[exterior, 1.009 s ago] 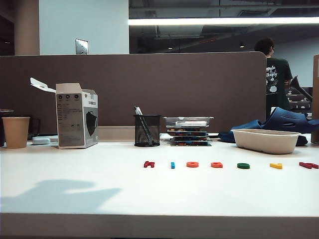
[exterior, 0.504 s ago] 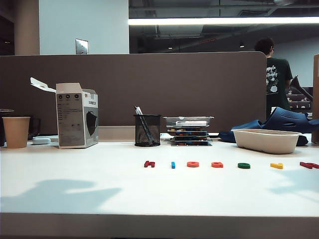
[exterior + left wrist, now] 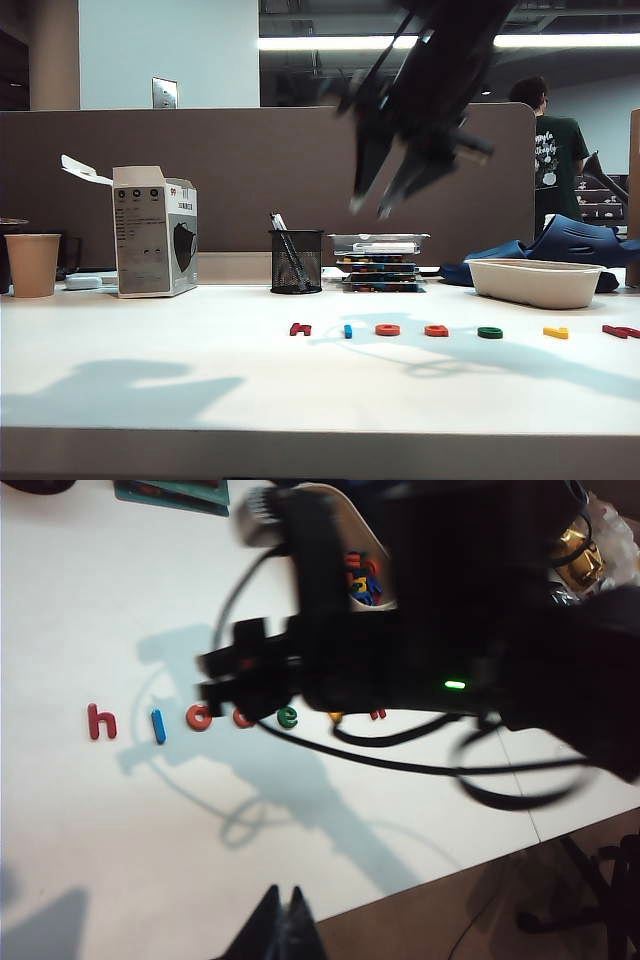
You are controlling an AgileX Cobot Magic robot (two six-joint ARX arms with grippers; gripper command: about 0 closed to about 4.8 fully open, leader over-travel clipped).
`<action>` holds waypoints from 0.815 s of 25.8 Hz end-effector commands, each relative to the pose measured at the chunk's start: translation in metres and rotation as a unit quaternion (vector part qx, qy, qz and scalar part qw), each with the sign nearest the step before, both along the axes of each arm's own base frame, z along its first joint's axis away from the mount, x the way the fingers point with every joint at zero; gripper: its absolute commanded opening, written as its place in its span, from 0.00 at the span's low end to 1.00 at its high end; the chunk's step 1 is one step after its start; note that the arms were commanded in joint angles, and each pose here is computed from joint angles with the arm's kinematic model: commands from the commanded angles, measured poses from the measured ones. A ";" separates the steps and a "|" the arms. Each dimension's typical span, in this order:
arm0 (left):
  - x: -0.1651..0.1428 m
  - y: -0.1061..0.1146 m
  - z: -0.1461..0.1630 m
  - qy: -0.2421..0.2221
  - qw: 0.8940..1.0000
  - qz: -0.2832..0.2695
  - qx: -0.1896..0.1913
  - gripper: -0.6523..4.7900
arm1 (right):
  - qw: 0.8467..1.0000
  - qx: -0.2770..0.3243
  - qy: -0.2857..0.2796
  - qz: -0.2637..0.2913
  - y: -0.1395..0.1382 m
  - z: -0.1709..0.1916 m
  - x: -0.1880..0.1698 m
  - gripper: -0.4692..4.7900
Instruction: Select the appropriate letters from the row of letter magnets placed on the table to arrange into the word "love".
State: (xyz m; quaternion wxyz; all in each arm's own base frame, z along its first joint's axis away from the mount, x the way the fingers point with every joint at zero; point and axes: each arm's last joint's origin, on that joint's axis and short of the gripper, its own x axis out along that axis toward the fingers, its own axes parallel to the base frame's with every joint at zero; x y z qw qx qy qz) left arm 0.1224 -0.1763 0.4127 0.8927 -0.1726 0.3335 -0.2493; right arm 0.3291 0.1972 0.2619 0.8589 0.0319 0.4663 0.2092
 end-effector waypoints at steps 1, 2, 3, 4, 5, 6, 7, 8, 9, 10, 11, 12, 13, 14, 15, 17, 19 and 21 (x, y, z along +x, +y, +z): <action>0.000 0.001 0.002 -0.005 1.000 0.001 -0.003 0.11 | 0.999 -0.033 0.018 -0.001 0.018 -0.019 0.005 0.37; 0.000 0.001 0.002 -0.005 1.000 0.001 -0.003 0.11 | 0.999 -0.038 0.022 0.001 0.022 -0.025 0.008 0.37; 0.000 0.001 0.002 -0.005 1.000 0.001 -0.003 0.11 | 0.999 -0.043 0.029 0.003 0.027 -0.032 0.010 0.37; 0.000 0.001 0.002 -0.005 1.000 0.001 -0.003 0.11 | 0.998 -0.046 0.034 0.004 0.030 -0.036 0.011 0.37; 0.000 0.001 0.002 -0.005 1.000 0.001 -0.003 0.11 | 0.998 -0.050 0.039 0.004 0.033 -0.041 0.013 0.37; 0.000 0.001 0.002 -0.005 1.000 0.001 -0.003 0.11 | 0.998 -0.055 0.043 0.005 0.035 -0.046 0.015 0.37; 0.000 0.001 0.002 -0.005 1.000 0.001 -0.003 0.11 | 0.997 -0.058 0.046 0.005 0.037 -0.050 0.016 0.37; 0.000 0.001 0.002 -0.005 1.000 0.001 -0.003 0.11 | 0.997 -0.061 0.049 0.005 0.038 -0.054 0.018 0.37; 0.000 0.001 0.002 -0.005 1.000 0.001 -0.003 0.11 | 0.997 -0.065 0.051 0.003 0.039 -0.057 0.019 0.37; 0.000 0.001 0.002 -0.005 1.000 0.001 -0.003 0.11 | 0.996 -0.069 0.052 0.002 0.039 -0.060 0.020 0.37; 0.000 0.001 0.002 -0.005 1.000 0.001 -0.003 0.11 | 0.996 -0.075 0.052 -0.002 0.039 -0.062 0.020 0.37; 0.000 0.001 0.002 -0.005 1.000 0.001 -0.003 0.11 | 0.996 -0.079 0.052 -0.004 0.039 -0.064 0.021 0.37; 0.000 0.001 0.002 -0.005 1.000 0.001 -0.003 0.11 | 0.995 -0.084 0.052 -0.006 0.039 -0.066 0.022 0.37; 0.000 0.001 0.002 -0.005 1.000 0.001 -0.003 0.11 | 0.995 -0.087 0.053 -0.008 0.039 -0.068 0.022 0.37; 0.000 0.001 0.002 -0.005 1.000 0.001 -0.003 0.11 | 0.995 -0.088 0.054 -0.008 0.039 -0.070 0.023 0.37; 0.000 0.001 0.002 -0.005 1.000 0.001 -0.003 0.11 | 0.994 -0.089 0.056 -0.008 0.040 -0.076 0.025 0.37; 0.000 0.001 0.002 -0.005 1.000 0.001 -0.003 0.11 | 0.994 -0.092 0.060 -0.007 0.041 -0.080 0.025 0.37; 0.000 0.001 0.002 -0.005 1.000 0.001 -0.003 0.11 | 0.993 -0.094 0.064 -0.007 0.041 -0.083 0.026 0.37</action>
